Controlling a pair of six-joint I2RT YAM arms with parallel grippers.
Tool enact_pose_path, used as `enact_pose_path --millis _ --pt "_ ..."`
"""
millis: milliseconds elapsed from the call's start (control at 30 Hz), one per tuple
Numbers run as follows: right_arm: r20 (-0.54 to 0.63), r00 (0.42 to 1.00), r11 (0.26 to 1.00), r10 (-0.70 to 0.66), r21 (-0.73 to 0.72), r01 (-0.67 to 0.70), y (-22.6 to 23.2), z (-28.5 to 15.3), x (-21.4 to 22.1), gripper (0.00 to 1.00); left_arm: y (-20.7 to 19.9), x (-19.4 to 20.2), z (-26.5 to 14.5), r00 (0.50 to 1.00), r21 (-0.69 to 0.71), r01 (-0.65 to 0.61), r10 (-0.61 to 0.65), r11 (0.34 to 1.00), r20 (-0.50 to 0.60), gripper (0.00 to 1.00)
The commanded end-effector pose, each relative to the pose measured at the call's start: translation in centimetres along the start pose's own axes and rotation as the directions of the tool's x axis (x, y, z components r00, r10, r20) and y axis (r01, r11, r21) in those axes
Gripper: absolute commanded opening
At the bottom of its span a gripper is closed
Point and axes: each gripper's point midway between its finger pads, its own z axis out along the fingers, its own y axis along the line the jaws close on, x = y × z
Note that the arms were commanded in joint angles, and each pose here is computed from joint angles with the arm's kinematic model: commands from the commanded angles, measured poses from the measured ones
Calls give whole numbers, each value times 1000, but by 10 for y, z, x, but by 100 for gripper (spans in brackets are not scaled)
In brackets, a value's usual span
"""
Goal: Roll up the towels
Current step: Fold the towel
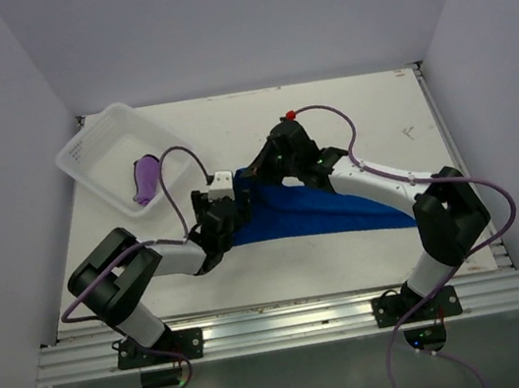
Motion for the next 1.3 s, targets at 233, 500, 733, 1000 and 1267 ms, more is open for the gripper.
enact_pose_path --millis 233,500,733,1000,1267 --pt "15 1000 998 7 -65 -6 16 -12 -6 0 40 -21 2 996 -82 78 -73 994 59 100" --pt "11 1000 998 10 -67 -10 16 -10 -4 0 49 -14 -8 996 -91 76 -72 993 47 99" --pt "-7 1000 997 5 -76 -6 20 -7 3 0 61 -13 -4 998 -125 67 -64 990 26 99" --pt "-35 999 997 -2 -73 -1 18 -3 16 0 66 -17 2 994 -129 111 -109 985 20 99" --pt "-59 998 997 17 -73 -21 8 12 27 0 70 -37 -10 977 -86 211 -208 974 42 99"
